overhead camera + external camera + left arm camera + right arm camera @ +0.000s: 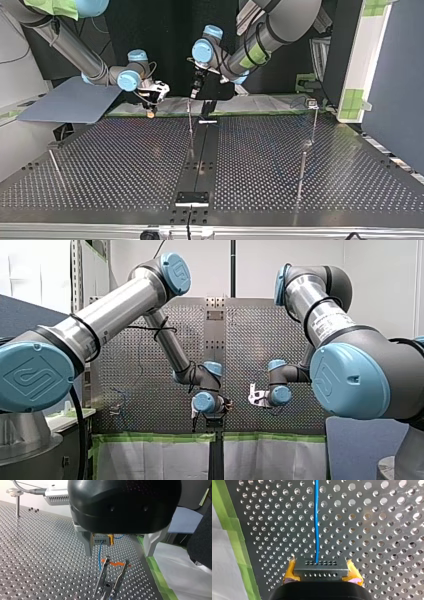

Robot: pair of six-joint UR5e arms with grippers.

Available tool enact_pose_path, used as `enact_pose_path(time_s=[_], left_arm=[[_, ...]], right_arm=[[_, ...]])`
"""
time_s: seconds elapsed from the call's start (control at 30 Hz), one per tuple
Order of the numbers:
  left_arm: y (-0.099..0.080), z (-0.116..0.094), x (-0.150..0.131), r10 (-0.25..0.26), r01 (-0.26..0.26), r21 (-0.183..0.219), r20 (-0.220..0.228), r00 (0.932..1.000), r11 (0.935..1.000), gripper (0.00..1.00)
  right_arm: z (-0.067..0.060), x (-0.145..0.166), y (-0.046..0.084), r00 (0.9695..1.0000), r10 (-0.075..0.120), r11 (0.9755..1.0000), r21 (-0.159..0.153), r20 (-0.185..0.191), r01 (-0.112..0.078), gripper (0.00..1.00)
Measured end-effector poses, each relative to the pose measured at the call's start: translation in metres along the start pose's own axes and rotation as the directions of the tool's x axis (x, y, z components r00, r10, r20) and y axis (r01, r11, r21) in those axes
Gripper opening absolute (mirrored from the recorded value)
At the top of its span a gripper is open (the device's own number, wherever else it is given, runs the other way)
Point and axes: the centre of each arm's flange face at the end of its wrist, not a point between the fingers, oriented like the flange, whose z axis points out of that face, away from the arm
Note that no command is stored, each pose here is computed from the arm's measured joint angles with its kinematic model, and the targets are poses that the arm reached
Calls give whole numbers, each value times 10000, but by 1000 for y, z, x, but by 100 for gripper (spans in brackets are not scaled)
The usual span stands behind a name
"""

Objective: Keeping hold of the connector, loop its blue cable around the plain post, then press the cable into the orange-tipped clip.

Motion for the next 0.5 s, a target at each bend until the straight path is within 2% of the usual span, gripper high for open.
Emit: enact_pose_path(time_s=[0.5], left_arm=[[4, -3, 2, 183, -190, -263, -256, 9995, 9995, 100]], right_arm=[[0, 0, -1, 10000, 3, 10000, 19, 1, -3, 0]])
